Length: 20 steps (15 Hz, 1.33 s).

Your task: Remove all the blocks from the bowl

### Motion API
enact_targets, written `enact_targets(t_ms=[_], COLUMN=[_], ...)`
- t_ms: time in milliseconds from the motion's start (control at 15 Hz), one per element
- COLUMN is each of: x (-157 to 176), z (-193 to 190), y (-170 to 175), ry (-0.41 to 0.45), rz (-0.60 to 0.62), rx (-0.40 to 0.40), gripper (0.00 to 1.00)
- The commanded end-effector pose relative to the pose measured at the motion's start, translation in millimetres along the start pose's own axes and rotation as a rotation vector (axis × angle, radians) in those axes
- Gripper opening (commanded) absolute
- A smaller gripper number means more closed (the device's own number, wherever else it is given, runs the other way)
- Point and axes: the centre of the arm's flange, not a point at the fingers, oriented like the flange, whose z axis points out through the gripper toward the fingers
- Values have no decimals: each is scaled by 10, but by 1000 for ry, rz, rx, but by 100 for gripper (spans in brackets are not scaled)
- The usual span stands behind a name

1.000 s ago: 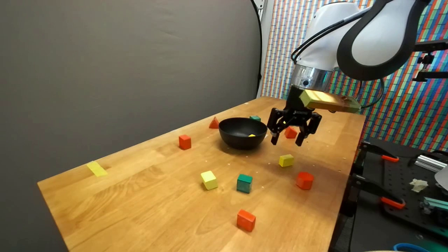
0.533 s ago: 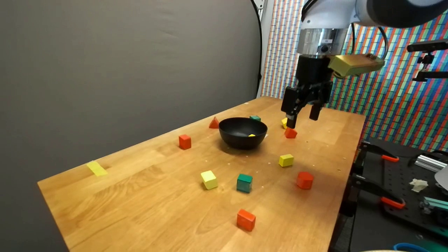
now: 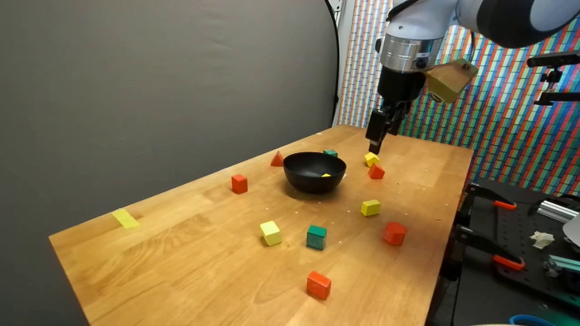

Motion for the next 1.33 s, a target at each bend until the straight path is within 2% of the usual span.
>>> enact_targets(t_ms=[0, 200, 333, 667, 800, 1000, 1267], x=[14, -8, 97, 595, 801, 997, 1171], z=[48, 77, 312, 545, 607, 786, 1148], y=[22, 1, -34, -124, -189, -315, -449], ry=[-4, -13, -5, 134, 167, 150, 116], rz=[-1, -5, 27, 81, 85, 42, -23], rx=[-3, -3, -16, -76, -67, -39, -48], gripper=[100, 100, 100, 100, 100, 100, 100])
